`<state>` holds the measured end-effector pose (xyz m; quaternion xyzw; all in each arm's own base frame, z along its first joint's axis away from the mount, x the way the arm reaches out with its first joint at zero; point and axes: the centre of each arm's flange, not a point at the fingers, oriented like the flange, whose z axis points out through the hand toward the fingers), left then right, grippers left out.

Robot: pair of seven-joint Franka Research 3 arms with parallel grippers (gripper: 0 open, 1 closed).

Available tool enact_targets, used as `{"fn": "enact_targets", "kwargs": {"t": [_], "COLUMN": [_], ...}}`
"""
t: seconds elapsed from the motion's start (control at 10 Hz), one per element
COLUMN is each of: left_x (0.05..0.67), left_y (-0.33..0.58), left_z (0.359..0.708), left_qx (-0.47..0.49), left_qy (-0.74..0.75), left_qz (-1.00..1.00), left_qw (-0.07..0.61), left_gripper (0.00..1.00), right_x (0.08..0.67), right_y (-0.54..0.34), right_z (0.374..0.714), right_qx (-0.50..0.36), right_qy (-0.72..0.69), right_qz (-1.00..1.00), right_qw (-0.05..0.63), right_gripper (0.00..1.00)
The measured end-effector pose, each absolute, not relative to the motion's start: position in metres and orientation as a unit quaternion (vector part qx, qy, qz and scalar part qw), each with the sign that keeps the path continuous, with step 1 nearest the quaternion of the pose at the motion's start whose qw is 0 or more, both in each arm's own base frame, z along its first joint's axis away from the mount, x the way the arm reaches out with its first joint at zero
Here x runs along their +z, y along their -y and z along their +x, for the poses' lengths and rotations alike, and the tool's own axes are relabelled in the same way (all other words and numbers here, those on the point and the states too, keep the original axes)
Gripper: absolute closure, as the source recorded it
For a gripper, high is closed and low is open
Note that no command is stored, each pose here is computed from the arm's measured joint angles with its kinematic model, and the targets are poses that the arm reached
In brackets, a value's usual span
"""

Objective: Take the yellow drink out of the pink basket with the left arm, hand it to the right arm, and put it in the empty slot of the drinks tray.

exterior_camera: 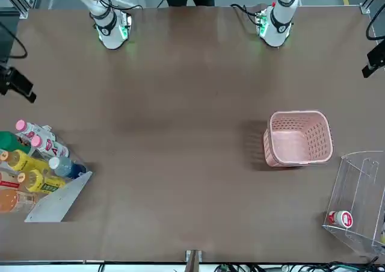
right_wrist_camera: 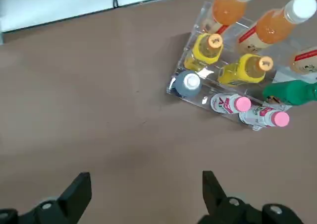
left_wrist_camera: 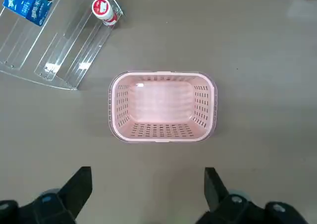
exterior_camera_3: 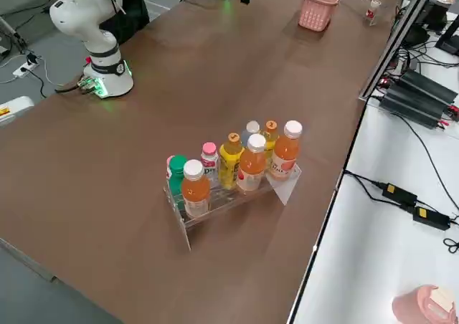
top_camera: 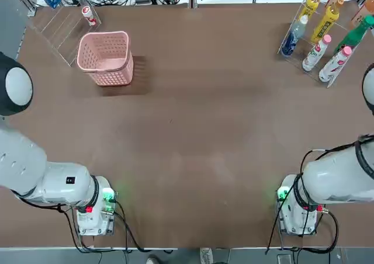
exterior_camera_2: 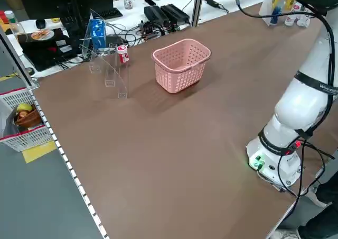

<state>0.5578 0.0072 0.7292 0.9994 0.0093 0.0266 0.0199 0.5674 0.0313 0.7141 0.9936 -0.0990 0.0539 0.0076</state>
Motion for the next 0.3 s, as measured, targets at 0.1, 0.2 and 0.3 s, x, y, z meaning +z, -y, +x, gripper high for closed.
{"fn": "enact_targets", "kwargs": {"t": [0.1,0.2,0.3], "left_x": [0.729,0.729,0.729], "left_y": [-0.007,-0.007,-0.007], "left_z": [0.558,0.558,0.558], "left_qx": [0.027,0.027,0.027], "left_qy": [-0.009,-0.009,-0.009], "left_qz": [0.999,0.999,0.999], "left_qw": [0.02,0.02,0.02], "left_gripper": [0.0,0.0,0.0], "right_x": [0.72,0.72,0.717], "right_y": [-0.04,-0.037,-0.023], "right_z": [0.557,0.551,0.551], "right_qx": [0.057,0.056,0.057], "right_qy": [0.092,0.086,0.082], "right_qz": [0.994,0.995,0.995], "right_qw": [0.009,0.013,0.016], "right_gripper": [0.01,0.01,0.01]}}
